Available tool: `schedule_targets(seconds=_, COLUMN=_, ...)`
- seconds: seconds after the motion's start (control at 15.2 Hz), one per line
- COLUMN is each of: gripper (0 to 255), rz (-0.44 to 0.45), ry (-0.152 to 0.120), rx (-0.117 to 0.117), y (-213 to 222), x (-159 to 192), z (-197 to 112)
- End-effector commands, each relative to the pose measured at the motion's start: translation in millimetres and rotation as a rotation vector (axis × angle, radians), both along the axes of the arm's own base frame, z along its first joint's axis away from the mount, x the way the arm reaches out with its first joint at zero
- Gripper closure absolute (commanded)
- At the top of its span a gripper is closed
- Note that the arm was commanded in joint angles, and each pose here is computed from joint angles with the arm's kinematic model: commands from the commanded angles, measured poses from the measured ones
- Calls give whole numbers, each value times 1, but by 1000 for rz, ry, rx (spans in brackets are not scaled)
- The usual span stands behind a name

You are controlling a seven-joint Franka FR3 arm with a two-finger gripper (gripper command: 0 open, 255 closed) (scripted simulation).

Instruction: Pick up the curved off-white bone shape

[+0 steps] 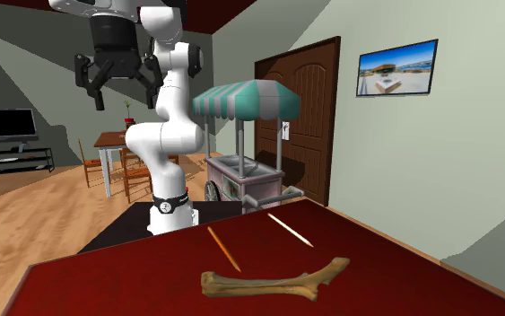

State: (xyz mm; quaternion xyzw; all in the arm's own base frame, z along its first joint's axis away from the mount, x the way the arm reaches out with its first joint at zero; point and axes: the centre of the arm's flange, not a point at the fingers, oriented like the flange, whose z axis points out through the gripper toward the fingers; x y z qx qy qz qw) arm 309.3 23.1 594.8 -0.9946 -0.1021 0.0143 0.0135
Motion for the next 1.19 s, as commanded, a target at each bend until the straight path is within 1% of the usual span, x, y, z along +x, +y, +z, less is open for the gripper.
schedule_targets(seconds=0.0, gripper=0, rz=0, ry=0, rx=0, y=0, x=0, z=0)
schedule_targets(seconds=0.53, gripper=0, rz=330, ry=-30, rx=69, y=29, x=69, z=-68)
schedule_targets(seconds=1.12, gripper=0, rz=702, ry=-63, rx=147, y=93, x=131, z=-140)
